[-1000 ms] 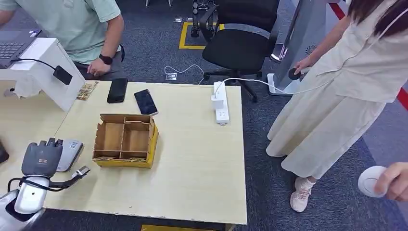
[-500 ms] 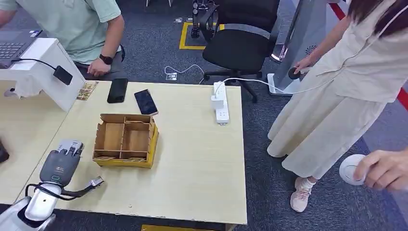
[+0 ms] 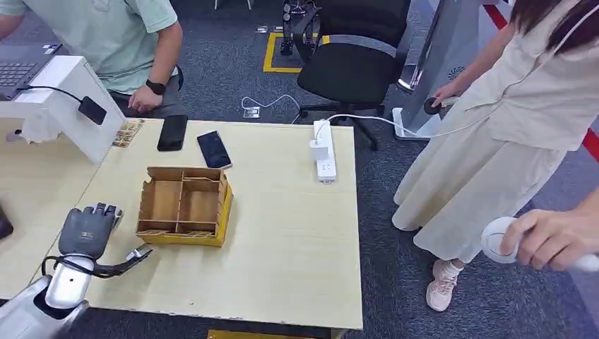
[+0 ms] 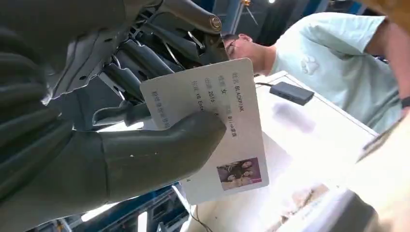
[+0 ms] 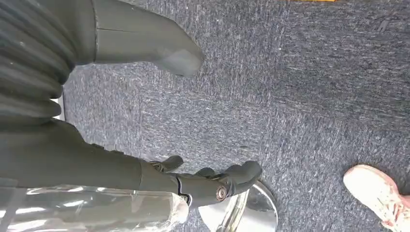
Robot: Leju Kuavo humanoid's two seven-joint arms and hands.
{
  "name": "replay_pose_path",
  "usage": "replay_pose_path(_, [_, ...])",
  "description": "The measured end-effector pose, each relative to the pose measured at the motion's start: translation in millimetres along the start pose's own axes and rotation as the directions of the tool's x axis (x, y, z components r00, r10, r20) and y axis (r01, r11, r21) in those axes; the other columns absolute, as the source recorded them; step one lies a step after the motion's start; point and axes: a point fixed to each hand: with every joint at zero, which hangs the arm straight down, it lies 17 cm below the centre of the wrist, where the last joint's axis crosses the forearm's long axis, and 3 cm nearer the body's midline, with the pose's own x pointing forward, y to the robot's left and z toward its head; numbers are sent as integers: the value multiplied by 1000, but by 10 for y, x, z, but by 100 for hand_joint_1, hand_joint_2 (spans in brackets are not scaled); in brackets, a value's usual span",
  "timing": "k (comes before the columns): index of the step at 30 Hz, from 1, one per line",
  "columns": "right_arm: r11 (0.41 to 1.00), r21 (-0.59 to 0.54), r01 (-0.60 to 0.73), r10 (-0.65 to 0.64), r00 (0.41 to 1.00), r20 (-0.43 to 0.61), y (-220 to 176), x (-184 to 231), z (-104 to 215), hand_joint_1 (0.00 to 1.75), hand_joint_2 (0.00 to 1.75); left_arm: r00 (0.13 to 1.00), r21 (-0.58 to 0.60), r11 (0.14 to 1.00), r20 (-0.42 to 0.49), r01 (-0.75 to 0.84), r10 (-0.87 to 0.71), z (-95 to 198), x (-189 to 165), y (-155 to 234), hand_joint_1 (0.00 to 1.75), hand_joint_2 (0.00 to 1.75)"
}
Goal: Pass the card to the sensor for recognition and then transmit it.
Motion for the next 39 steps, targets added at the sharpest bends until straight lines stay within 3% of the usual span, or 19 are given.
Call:
replay_pose_path(4, [1000, -4, 2, -2, 1000, -2, -16, -7, -1, 0, 175, 1000, -8, 1000, -26, 14, -14, -58, -36, 19, 175, 175])
replay_pose_path(7, [1000, -10, 5, -5, 1000, -3, -35, -4, -2, 0, 175, 1000, -13, 1000, 7, 17, -17, -84, 47, 27, 175, 175])
replay_pose_path(14, [1000, -20, 10, -10, 1000, -7, -78, -11, -10, 0, 175, 980, -49, 999, 197, -7, 16, -43, 418, -71, 175, 175])
replay_pose_path(34, [999, -33, 13, -14, 1000, -3, -141, 19, -21, 0, 175, 989, -118, 993, 144, -16, 33, 4, 327, -227, 175, 175])
replay_pose_path(39, [999, -40, 13, -13, 1000, -2, -166, 24, -22, 0, 175, 999, -151, 989, 39, 3, 3, -4, 138, -289, 175, 175])
